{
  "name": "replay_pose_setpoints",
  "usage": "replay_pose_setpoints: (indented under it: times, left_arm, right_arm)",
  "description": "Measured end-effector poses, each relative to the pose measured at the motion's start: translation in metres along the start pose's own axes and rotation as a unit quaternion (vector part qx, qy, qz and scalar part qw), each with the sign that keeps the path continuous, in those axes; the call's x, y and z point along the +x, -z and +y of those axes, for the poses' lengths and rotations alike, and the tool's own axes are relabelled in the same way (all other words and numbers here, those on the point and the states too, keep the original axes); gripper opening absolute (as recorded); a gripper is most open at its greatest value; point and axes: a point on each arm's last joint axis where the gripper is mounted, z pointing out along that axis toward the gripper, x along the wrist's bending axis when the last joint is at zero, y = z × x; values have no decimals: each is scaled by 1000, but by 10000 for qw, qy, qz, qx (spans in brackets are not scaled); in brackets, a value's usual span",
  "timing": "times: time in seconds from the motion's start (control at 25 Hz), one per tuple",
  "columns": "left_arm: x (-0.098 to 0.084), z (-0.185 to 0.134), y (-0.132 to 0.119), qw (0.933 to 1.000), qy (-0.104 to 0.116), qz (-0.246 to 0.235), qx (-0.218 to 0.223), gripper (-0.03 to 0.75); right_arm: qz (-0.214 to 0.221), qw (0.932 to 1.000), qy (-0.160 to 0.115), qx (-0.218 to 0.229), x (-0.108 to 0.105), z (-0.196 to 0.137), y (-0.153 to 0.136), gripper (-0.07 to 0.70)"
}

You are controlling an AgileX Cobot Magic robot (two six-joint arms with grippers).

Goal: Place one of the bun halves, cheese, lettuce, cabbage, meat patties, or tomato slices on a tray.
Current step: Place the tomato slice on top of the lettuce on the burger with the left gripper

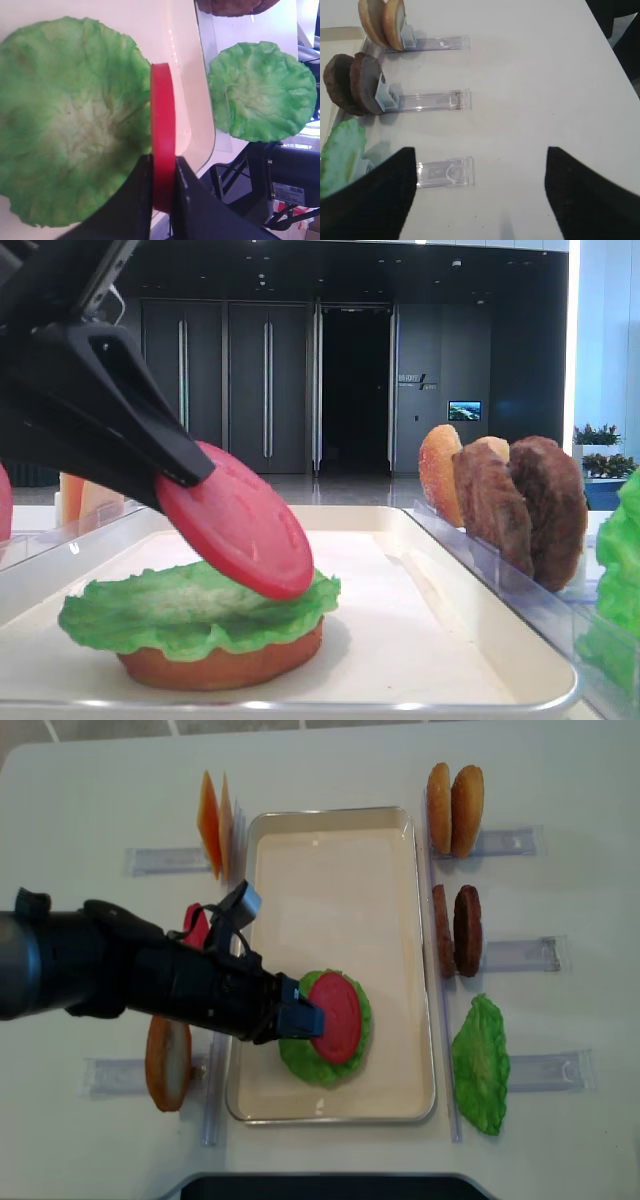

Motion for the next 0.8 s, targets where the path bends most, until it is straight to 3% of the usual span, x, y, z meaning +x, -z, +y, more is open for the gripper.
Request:
replay_pose_setpoints:
  times: [0.8]
  left_arm:
    - [3, 1, -1, 9999, -97, 121, -48, 89]
  right_arm:
    - [0, 10000, 0, 0, 0, 0, 0, 535]
